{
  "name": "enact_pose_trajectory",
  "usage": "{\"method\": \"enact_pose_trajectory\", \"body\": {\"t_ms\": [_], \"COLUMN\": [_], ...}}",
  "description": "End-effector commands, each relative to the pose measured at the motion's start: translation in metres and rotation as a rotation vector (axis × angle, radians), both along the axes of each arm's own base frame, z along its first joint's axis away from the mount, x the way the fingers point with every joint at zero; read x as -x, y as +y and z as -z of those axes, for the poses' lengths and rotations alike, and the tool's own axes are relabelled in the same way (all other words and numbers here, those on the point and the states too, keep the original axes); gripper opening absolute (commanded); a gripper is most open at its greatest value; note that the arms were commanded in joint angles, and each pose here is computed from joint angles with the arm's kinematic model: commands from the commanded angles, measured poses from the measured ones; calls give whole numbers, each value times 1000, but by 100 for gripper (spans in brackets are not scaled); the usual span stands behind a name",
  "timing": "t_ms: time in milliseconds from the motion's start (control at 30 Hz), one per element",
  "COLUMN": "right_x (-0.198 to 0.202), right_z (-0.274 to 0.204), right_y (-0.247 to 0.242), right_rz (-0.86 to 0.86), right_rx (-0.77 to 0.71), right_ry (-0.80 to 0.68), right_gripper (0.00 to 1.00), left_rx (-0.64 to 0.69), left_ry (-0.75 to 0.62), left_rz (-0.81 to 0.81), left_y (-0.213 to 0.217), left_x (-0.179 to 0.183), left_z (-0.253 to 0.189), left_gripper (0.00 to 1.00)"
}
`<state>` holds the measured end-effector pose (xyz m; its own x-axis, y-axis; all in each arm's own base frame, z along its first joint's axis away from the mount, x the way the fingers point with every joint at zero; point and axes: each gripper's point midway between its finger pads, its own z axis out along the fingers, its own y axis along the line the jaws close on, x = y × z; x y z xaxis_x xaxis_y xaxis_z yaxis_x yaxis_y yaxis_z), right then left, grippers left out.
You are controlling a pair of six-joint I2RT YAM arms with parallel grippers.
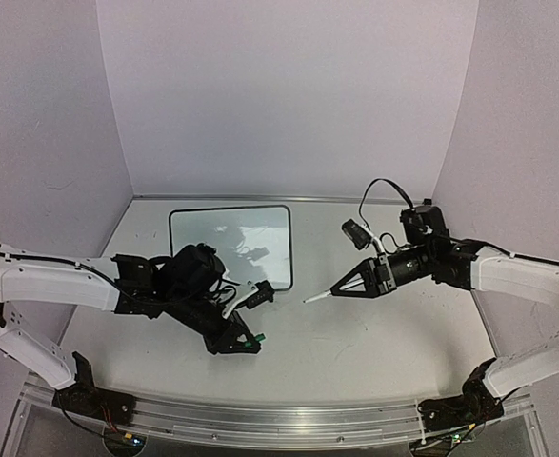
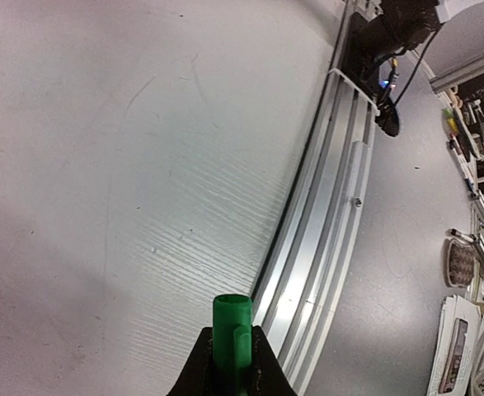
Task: Write a sentence on the whiteboard
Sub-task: Place the pen cap at the center of the board.
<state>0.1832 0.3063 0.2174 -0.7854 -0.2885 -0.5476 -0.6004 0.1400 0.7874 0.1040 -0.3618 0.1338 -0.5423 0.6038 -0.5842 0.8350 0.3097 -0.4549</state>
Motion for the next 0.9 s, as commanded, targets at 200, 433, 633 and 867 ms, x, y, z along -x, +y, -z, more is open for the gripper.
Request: {"method": "enact_pose_trajectory", "body": {"t_ms": [200, 433, 633, 867], "right_x": [-29, -44, -43, -46], "right_z": [18, 29, 38, 39], "right_y": [-18, -23, -25, -30], "right_rz": [257, 386, 418, 454], "right_rx": [159, 234, 265, 278], "right_ry": [-50, -80, -76, -87], "right_gripper": [0, 0, 0, 0], "left_rx": [-162, -180, -261, -274], "left_ry": [13, 56, 87, 89], "left_rz": [-357, -435, -465, -470], "left_y": [22, 11, 14, 13], "left_x": [-56, -69, -71, -73], "left_z": [54, 70, 96, 103], "left_gripper": [0, 0, 2, 11]}}
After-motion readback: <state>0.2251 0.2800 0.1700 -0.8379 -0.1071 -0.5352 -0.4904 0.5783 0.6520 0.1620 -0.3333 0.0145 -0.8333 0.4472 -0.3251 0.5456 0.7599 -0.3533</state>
